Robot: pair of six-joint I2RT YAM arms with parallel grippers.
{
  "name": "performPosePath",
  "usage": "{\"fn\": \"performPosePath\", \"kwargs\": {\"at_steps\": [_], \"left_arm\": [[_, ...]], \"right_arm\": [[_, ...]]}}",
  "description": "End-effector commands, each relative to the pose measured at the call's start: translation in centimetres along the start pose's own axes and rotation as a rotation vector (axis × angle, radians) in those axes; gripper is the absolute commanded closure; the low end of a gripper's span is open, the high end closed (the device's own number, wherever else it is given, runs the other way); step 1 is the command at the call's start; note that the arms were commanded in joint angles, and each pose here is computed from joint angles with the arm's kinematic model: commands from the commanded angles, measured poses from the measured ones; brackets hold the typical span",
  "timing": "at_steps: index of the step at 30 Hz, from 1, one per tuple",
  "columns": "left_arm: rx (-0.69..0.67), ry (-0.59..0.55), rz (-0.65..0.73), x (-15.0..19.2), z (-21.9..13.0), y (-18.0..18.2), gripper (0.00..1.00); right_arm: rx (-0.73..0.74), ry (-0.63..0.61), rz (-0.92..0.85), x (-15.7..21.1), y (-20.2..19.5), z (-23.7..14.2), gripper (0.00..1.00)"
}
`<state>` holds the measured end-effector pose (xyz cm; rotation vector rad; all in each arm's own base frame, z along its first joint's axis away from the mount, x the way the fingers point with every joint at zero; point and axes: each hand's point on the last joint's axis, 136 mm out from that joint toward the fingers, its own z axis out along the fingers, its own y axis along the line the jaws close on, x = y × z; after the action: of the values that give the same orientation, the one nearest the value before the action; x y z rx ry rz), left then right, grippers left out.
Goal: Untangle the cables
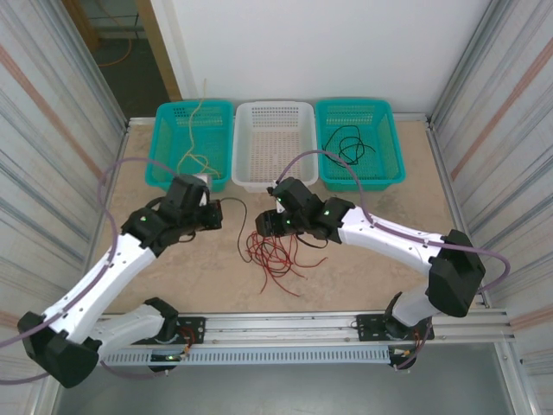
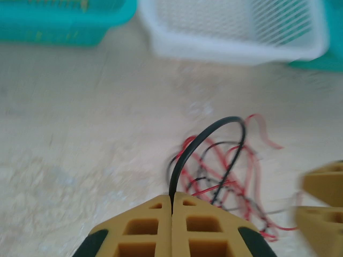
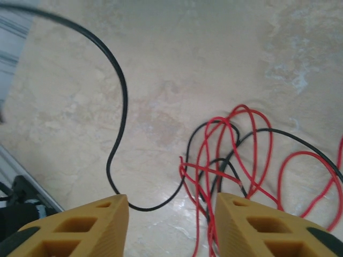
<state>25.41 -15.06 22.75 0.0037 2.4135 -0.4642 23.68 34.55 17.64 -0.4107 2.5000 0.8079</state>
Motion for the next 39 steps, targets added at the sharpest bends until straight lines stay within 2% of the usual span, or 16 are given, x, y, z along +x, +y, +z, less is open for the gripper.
{"fn": "performPosePath", "kwargs": {"at_steps": [1,5,12,16,20,23,26,28,36,39], "left_arm": [[0.149,-0.081,0.117,-3.0,-3.8,-3.6,1.00],[0.322,-0.188,0.192,-6.2,-7.5,-7.5,1.00],[0.473,-0.273,0.245,-10.0,-11.6,-11.7,1.00],[0.552,-0.325,0.250,-11.5,-14.3,-13.3,1.00],[0.601,-0.361,0.253,-12.6,-16.5,-14.4,1.00],[0.628,-0.389,0.252,-13.2,-18.0,-14.9,1.00],[0.652,-0.398,0.256,-13.4,-18.7,-15.3,1.00],[0.655,-0.403,0.253,-13.6,-19.0,-15.4,1.00],[0.626,-0.414,0.233,-13.9,-18.6,-14.9,1.00],[0.592,-0.412,0.204,-14.2,-17.7,-14.1,1.00]], "right_arm": [[-0.124,-0.108,-0.032,-2.8,3.4,-3.0,0.49],[-0.151,-0.143,-0.051,-3.9,4.5,-4.3,0.48],[-0.144,-0.233,-0.077,-6.1,5.0,-6.7,0.42],[-0.118,-0.272,-0.080,-7.5,4.6,-7.9,0.47],[-0.122,-0.295,-0.082,-8.7,4.5,-8.5,0.46],[-0.141,-0.297,-0.089,-9.1,5.0,-8.6,0.55],[-0.176,-0.294,-0.094,-9.2,5.8,-8.6,0.56],[-0.197,-0.288,-0.101,-9.1,6.4,-8.4,0.73],[-0.241,-0.318,-0.117,-8.8,7.2,-9.5,1.00],[-0.257,-0.346,-0.128,-9.0,7.5,-10.7,1.00]]}}
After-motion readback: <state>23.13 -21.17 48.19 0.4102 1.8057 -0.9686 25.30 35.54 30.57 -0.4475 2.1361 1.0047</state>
